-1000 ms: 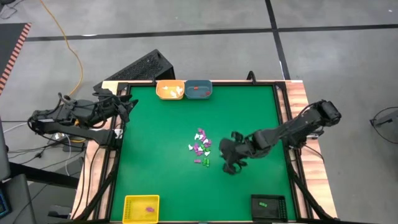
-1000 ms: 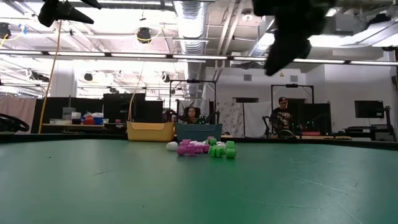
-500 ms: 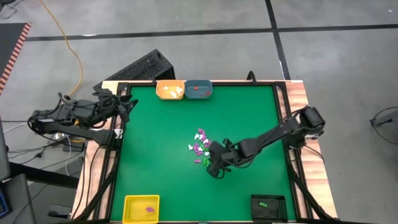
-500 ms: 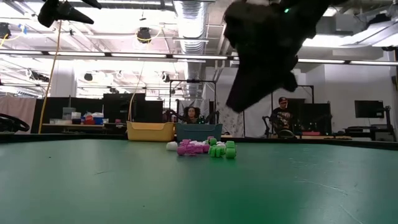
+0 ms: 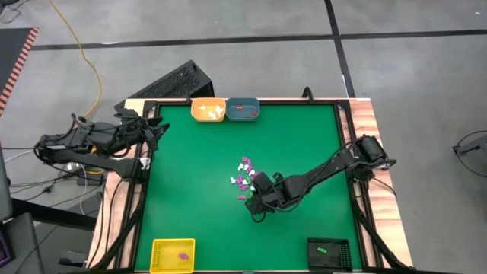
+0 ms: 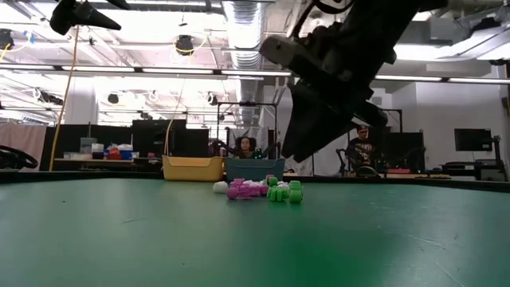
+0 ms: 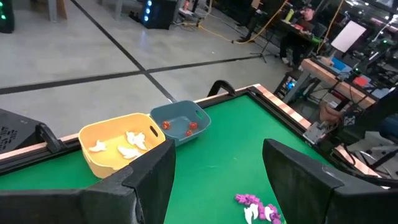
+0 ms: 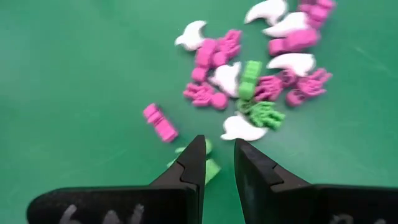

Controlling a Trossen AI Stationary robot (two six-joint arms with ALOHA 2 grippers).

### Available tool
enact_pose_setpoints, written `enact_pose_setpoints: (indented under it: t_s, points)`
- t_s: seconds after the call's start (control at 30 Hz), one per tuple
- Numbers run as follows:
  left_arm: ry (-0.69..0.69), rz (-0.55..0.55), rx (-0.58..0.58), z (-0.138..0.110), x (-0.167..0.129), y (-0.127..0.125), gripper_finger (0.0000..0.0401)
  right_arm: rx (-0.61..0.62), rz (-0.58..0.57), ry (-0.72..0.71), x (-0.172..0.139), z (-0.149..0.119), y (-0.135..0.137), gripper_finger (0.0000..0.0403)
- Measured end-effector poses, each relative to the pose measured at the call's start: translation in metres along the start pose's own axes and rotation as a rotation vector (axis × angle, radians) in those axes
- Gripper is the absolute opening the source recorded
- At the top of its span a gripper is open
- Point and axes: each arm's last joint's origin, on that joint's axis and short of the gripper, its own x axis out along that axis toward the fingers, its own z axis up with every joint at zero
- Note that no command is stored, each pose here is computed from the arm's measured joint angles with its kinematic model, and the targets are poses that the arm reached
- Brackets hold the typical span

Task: Sort Halloween decoration
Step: Put the green skeleton into the black bin

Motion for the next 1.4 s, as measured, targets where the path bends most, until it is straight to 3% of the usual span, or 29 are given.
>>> enact_pose_setpoints:
  t_s: [0.63, 1.0, 1.4]
  points:
    - [0.023, -0.036, 0.036, -0.001, 0.000, -0.001, 0.0231, 0.199, 0.009, -0.070, -0.009, -0.024, 0.012, 0.0082]
    - [0.026, -0.040, 0.036, -0.001, 0.000, -0.001, 0.0231, 0.184, -0.020, -0.057, 0.027, -0.037, 0.030, 0.0082]
    - [0.026, -0.042, 0.035, -0.001, 0.000, -0.001, 0.0231, 0.171, -0.134, -0.005, 0.011, -0.051, 0.023, 0.0082]
